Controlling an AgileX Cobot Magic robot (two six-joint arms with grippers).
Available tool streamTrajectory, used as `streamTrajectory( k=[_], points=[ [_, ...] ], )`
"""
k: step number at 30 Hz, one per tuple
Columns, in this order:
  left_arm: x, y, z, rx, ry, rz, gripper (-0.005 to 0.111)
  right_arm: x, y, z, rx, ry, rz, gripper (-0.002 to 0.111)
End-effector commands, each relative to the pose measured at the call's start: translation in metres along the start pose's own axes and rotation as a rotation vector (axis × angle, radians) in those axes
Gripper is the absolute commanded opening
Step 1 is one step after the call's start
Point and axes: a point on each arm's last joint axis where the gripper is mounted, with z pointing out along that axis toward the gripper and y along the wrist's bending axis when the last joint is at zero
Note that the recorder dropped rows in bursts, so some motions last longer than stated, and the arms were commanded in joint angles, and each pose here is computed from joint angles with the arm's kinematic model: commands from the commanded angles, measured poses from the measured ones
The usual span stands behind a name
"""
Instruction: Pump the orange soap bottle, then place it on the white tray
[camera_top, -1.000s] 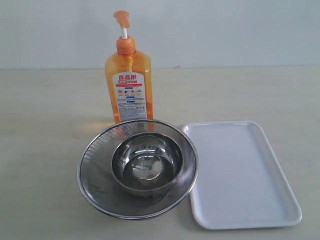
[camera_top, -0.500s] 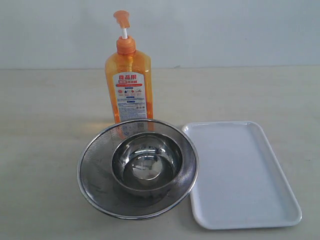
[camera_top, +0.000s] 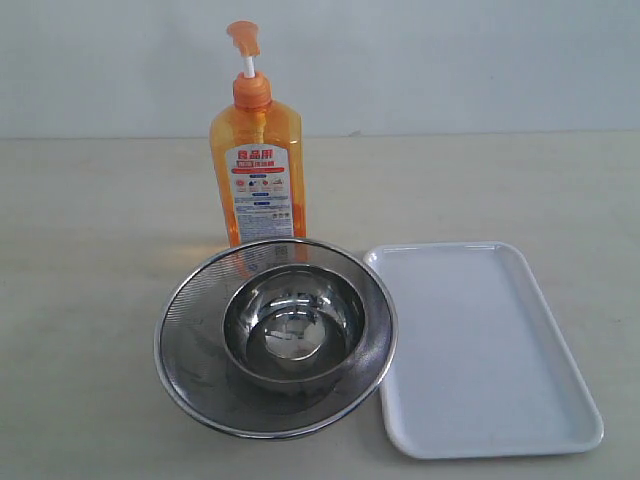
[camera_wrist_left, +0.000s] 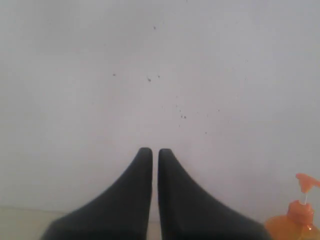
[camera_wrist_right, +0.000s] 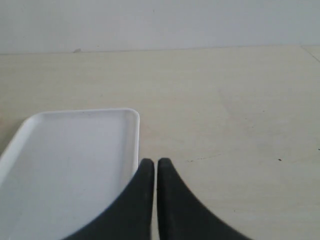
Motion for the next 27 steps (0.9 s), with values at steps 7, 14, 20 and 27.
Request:
streamTrajectory(
  k=[7, 14, 20, 27],
  points=[
    [-0.059, -0.014, 0.080, 0.063, 0.098, 0.074, 0.005, -0.001, 0.000, 0.000, 0.005, -0.014, -0.009, 0.000],
    [-0.073, -0.041, 0.160, 0.186, 0.159, 0.245, 0.005, -0.001, 0.000, 0.000, 0.005, -0.014, -0.007, 0.000],
    [-0.039, -0.058, 0.238, 0.224, 0.288, 0.320, 0.005, -0.001, 0.000, 0.000, 0.005, -0.014, -0.007, 0.000],
    [0.051, -0.062, 0.311, 0.275, 0.577, 0.415, 0.005, -0.001, 0.000, 0.000, 0.005, -0.014, -0.009, 0.000]
  ],
)
